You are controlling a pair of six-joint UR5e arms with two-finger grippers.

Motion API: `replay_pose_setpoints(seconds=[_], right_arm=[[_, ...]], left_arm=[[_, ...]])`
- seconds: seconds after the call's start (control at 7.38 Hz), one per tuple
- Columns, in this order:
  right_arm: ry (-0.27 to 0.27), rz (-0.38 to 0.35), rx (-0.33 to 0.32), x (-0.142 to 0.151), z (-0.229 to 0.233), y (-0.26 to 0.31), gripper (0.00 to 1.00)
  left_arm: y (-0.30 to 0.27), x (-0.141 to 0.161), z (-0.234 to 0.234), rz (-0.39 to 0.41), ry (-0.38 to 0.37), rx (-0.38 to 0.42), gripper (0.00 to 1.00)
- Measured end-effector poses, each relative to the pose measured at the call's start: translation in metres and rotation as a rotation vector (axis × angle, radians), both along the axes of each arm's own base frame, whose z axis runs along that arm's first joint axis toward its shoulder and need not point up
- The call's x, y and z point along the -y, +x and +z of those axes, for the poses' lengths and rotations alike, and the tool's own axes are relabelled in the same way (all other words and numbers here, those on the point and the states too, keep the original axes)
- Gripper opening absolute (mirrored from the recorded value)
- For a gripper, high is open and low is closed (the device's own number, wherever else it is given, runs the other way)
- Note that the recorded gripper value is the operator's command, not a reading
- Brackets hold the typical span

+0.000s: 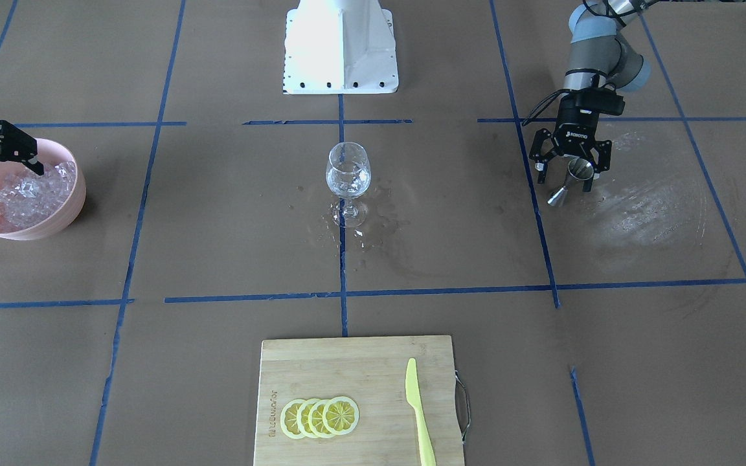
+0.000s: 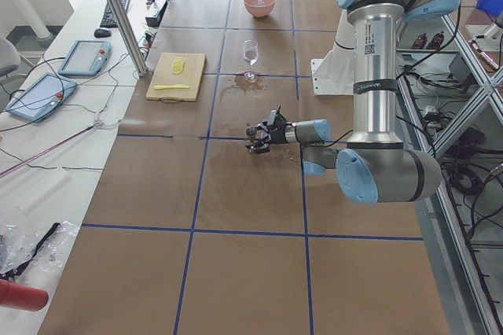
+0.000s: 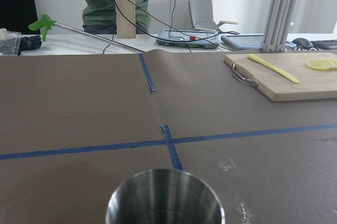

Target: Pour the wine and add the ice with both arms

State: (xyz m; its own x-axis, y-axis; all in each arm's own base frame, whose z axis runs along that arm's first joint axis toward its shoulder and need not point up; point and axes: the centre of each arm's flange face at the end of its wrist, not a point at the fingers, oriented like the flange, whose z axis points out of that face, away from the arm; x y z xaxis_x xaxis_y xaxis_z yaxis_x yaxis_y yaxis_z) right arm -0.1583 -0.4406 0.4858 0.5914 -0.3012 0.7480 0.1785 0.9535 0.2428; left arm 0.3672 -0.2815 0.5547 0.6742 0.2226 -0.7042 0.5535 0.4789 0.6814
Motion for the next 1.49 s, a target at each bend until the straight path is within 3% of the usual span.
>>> replay_pose_setpoints(seconds=[0.41,0.68,0.95,1.22,1.49], right_arm=[[0.002,-0.003,0.001,-0.001,-0.001,-0.002,1.0],[-0.022,0.023,-0.005,-0.002,-0.004,-0.007,1.0],[-0.068,0.125,0.021,-0.021,-0.013,-0.04,1.0],[-0.101,0.2,0.034,-0.057,0.009,-0.049,1.0],[-0.093,0.243,0.003,-0.071,0.029,-0.037,1.0]], left_arm=[[-0.046,-0.026,0.0,0.224,-0.097,0.093,0.99],[-0.103,-0.04,0.014,0.343,-0.142,0.203,0.99],[-0.156,-0.025,0.032,0.4,-0.154,0.319,0.99],[-0.201,-0.005,0.054,0.464,-0.12,0.443,0.99],[-0.224,0.002,0.073,0.521,-0.117,0.484,0.99]])
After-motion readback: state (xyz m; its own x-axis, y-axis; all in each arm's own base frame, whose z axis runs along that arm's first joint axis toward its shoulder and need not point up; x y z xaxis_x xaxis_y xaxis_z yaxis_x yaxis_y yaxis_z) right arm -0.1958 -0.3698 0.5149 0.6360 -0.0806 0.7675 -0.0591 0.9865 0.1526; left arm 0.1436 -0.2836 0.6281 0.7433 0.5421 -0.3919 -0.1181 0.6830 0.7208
